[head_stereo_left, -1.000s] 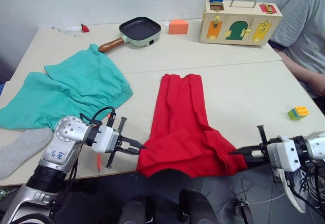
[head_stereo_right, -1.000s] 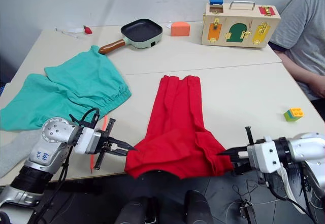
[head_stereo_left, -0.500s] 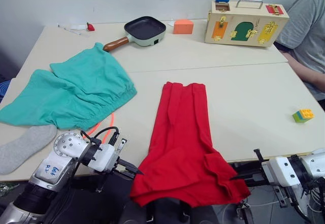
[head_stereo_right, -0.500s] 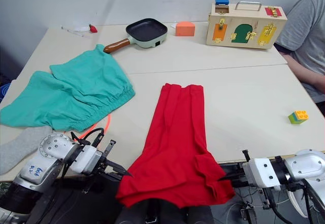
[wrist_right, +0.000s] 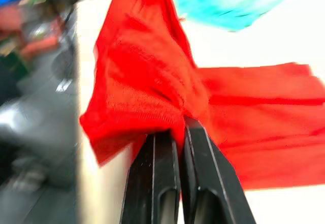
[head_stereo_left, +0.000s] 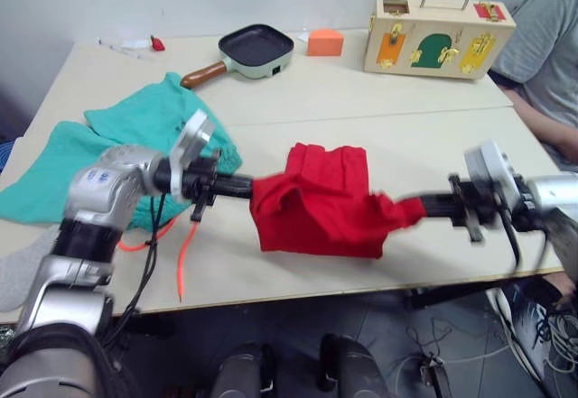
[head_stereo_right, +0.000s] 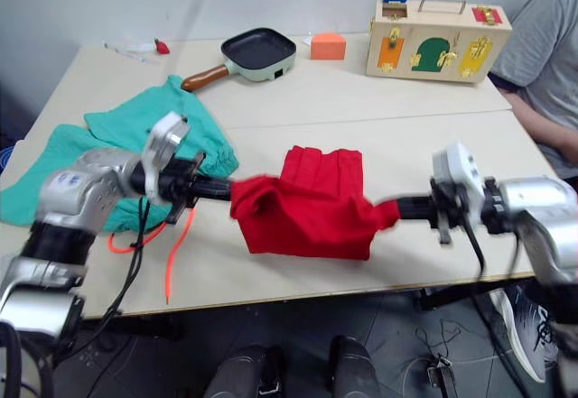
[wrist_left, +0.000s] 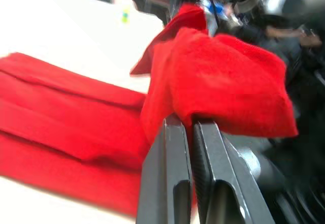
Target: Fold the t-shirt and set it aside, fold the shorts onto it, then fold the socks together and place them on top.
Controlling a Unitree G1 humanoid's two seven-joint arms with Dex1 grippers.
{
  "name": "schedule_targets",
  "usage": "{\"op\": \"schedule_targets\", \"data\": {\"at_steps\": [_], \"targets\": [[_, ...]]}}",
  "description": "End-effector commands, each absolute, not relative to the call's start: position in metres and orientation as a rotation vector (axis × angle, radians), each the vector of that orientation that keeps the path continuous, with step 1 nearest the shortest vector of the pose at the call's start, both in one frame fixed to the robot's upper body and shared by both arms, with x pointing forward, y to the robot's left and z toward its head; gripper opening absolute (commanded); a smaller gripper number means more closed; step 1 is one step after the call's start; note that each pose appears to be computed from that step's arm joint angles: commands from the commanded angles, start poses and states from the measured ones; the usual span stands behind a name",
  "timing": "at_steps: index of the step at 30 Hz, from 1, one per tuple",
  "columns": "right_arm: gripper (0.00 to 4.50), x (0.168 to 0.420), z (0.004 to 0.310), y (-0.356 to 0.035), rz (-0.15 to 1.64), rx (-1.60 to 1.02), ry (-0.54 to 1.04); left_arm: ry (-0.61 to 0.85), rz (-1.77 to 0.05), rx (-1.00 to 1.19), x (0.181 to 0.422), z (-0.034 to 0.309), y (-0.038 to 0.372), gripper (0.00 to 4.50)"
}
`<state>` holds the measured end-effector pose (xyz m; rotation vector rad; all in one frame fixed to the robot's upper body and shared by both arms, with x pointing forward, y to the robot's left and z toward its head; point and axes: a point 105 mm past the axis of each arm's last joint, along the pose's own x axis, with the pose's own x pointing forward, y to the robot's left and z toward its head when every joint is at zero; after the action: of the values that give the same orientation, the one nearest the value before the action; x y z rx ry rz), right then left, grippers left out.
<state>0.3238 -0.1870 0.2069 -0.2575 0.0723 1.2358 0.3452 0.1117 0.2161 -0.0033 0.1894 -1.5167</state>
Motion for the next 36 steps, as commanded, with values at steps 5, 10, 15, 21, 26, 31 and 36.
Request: {"op": "schedule_targets", "data": {"at_steps": [5,10,15,21,26,31,36], "targets": [[0.00,0.392,0.211,-0.190,1.011,-0.177,0.037,0.207,-1.230,-0.108,0.409,0.212,0.100,0.05],[0.00,0.421,0.202,-0.194,0.862,-0.135,0.070,0.233,-1.096,-0.111,0.428,0.195,0.095,0.05],[0.00,0.432,0.192,-0.201,0.758,-0.066,0.086,0.200,-1.030,-0.147,0.435,0.187,0.088,0.05],[0.48,0.435,0.189,-0.201,0.730,-0.020,0.062,0.126,-0.916,-0.194,0.446,0.191,0.094,0.96],[2.15,0.436,0.201,-0.213,0.665,-0.079,-0.016,0.134,-0.840,-0.174,0.448,0.181,0.116,2.58],[3.90,0.432,0.208,-0.242,0.592,-0.134,-0.030,0.082,-0.839,-0.068,0.443,0.186,0.138,4.15],[4.45,0.403,0.213,-0.228,0.829,-0.257,-0.087,-0.126,-1.091,0.277,0.405,0.201,0.139,4.50]]}}
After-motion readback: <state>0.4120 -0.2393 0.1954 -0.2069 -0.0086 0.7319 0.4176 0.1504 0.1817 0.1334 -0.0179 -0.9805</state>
